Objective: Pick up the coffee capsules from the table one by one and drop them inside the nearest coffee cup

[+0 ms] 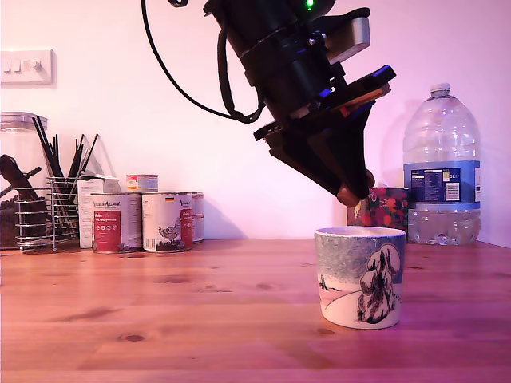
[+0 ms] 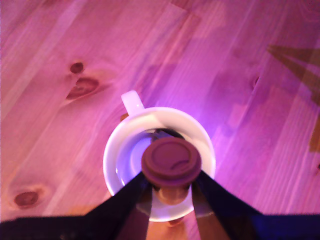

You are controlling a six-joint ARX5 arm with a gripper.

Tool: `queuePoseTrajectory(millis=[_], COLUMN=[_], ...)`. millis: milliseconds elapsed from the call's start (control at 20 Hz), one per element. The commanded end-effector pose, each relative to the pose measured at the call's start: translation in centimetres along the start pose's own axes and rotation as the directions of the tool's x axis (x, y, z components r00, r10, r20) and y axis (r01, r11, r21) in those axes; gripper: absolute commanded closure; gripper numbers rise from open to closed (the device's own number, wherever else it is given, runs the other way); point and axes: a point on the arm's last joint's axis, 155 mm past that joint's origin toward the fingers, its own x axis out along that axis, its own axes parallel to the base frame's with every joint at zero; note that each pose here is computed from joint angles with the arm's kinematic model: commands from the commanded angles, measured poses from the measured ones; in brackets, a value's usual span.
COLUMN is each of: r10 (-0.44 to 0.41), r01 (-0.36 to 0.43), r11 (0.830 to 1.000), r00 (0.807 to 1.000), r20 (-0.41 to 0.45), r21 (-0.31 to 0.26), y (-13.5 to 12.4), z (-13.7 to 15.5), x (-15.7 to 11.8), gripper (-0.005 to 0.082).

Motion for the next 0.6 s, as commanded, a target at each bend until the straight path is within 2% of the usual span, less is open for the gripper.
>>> queuePoseTrajectory(millis=[0,100,150,400,500,550], r10=[-0.005,-0.005,-0.004,-0.003,-0.006,-0.007], r01=[0.006,0.005,0.005,0.003,0.007,0.007], r11=[1.000,1.000,1.000,1.000,1.000,1.000], r00=[0.999,0.999,0.999,1.000,1.000,1.000], r20=[-0.043,-0.044,-0.041,-0.025,-0.018,-0.011], r21=[0.007,0.013,0.013,0.016,0.023,0.025], y=[-0.06,-0.04,-0.04,0.00,-0.06,-0.09], z=[-1.23,-1.25,-1.19,-0.78,-0.61,-0.43], x=[1.33,1.34,1.34,1.36,1.32,1.27], gripper=[0.0498,0.0184,0.0099,0.0101,0.0172,0.0243])
